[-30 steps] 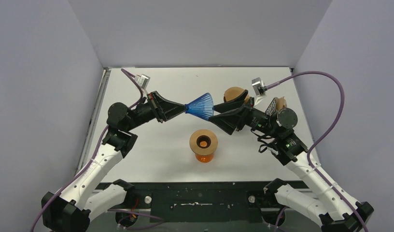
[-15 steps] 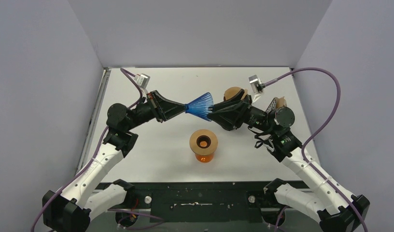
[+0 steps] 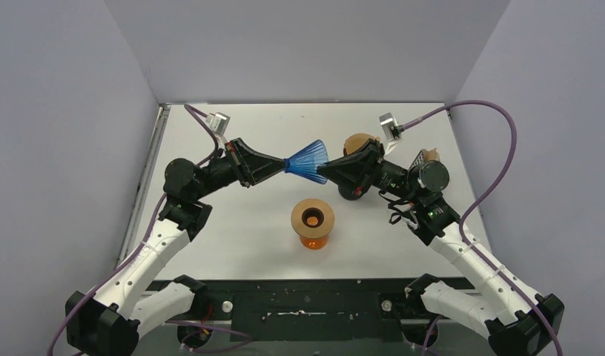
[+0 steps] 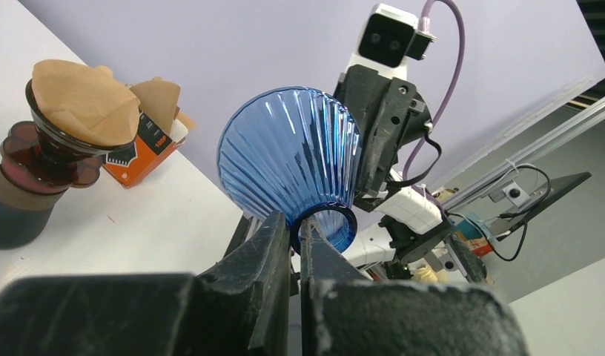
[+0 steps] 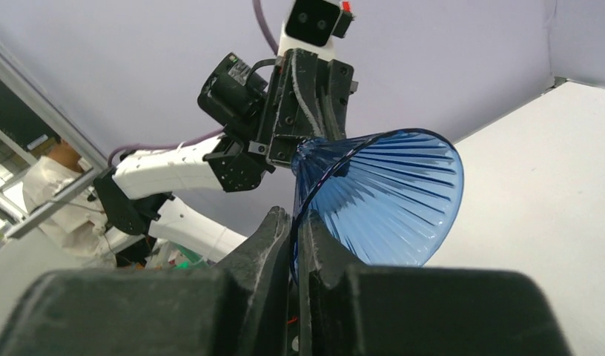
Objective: Place the coffee filter in the dripper
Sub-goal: Pick up the coffee dripper from the center of the board.
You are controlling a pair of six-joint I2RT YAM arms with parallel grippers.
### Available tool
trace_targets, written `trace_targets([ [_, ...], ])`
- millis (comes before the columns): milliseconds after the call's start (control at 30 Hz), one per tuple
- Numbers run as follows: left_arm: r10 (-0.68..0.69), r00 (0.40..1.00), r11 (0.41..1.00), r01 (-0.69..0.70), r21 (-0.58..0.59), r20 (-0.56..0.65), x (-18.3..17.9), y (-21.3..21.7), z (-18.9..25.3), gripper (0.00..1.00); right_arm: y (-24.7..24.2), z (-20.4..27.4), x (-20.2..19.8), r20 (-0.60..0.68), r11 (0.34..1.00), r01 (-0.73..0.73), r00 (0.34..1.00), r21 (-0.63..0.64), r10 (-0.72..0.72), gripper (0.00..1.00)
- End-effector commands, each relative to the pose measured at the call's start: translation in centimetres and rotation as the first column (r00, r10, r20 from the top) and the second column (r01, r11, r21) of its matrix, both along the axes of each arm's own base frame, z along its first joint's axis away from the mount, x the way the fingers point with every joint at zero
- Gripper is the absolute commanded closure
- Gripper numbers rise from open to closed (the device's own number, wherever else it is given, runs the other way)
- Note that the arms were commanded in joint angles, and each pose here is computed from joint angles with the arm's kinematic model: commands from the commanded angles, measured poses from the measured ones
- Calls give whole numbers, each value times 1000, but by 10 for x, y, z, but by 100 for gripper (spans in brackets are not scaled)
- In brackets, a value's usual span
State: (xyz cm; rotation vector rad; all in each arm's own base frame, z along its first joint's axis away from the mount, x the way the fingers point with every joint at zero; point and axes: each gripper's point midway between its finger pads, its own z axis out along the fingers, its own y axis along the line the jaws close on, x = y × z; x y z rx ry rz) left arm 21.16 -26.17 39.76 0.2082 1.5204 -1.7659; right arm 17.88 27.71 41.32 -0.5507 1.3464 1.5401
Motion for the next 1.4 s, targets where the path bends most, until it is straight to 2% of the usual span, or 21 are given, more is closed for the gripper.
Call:
trace_targets([
  [0, 10, 997, 999, -6, -39, 81, -3, 3, 19, 100, -3, 15, -4, 70, 1000, -3, 998, 31, 1, 100],
  [167, 13, 997, 1000, -11, -26, 74, -3, 4, 16, 100, -5, 13, -2, 67, 1000, 20, 998, 24, -22, 100],
  [233, 17, 997, 1000, -16, -16, 74, -2, 4, 14, 93, -6, 14, -1, 74, 999, 35, 997, 17, -37, 100],
  [333, 30, 997, 1000, -30, 1, 66, 0, 6, 10, 77, -8, 15, -1, 86, 998, 56, 995, 2, -56, 100],
  [400, 32, 997, 999, -33, 14, 64, -1, 7, 8, 71, -10, 14, 1, 90, 997, 76, 993, -19, -74, 100],
  [700, 78, 997, 987, -81, 138, 25, 3, 16, -21, 68, -22, 10, 7, 183, 969, 183, 971, -164, -153, 100],
  [900, 106, 993, 955, -115, 273, 50, 6, 22, -33, 67, -34, -10, 21, 307, 892, 280, 936, -355, -172, 100],
  [1067, 134, 989, 915, -148, 376, 62, 11, 29, -35, 64, -39, -20, 25, 395, 845, 320, 907, -428, -143, 100],
  [1233, 146, 986, 874, -168, 455, 85, 15, 34, -36, 62, -38, -35, 38, 469, 747, 408, 871, -525, -146, 100],
  [1367, 150, 983, 853, -181, 489, 102, 20, 36, -31, 60, -26, -49, 31, 576, 685, 452, 815, -571, -58, 100],
])
